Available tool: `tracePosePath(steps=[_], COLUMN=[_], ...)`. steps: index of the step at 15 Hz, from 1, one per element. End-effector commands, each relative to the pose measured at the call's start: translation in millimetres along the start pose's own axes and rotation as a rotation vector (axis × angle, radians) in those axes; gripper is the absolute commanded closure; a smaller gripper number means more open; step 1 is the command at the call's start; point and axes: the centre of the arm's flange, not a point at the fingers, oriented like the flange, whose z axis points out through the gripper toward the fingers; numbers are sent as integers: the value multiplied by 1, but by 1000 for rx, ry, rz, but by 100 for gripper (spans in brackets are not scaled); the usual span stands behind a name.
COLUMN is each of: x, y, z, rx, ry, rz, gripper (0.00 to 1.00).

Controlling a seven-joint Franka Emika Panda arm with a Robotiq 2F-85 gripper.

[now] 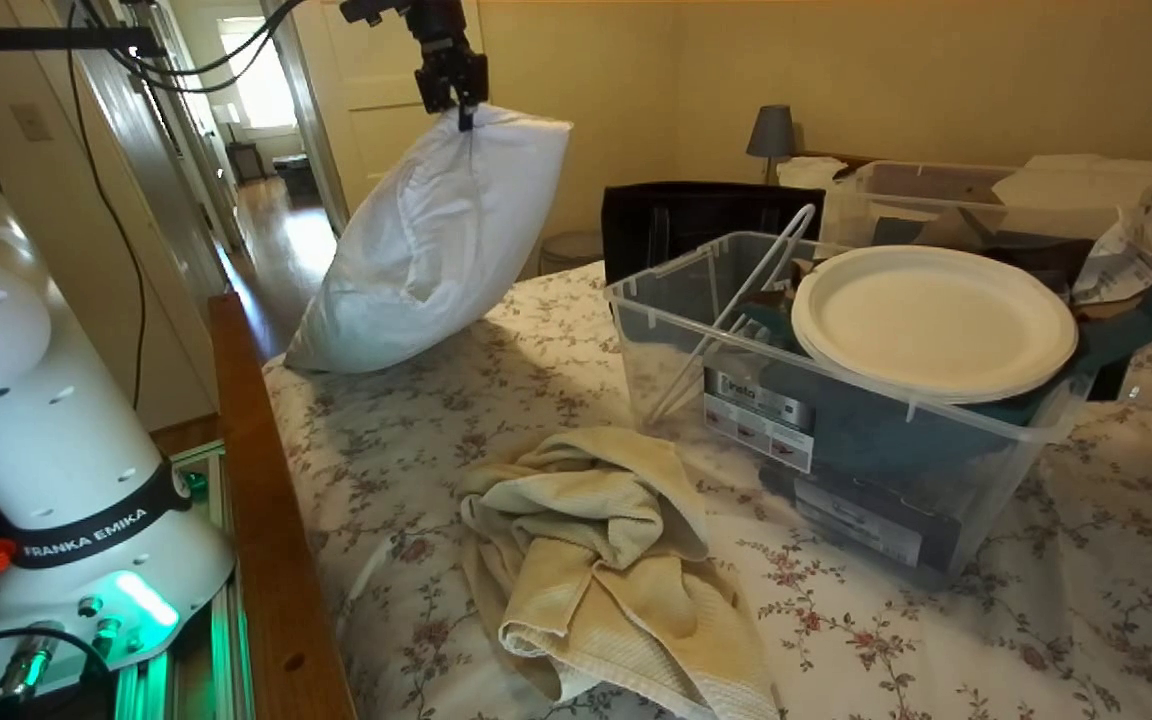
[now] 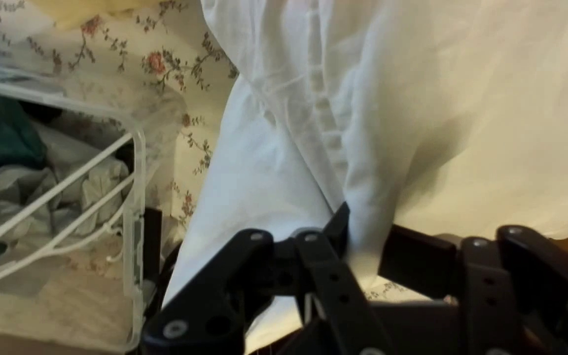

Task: Move the white pillow forward

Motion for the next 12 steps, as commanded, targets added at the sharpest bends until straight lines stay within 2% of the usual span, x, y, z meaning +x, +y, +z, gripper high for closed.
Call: tracePosePath(steps=[1, 6, 10, 12], x=[53, 83, 91, 101], y=[-24, -51, -47, -42], z=[-69, -123, -166, -185], rx=[-67, -199, -282, -294], ry=[100, 236, 293, 342], rz=[-144, -283, -342, -407], gripper=[97, 97, 96, 96])
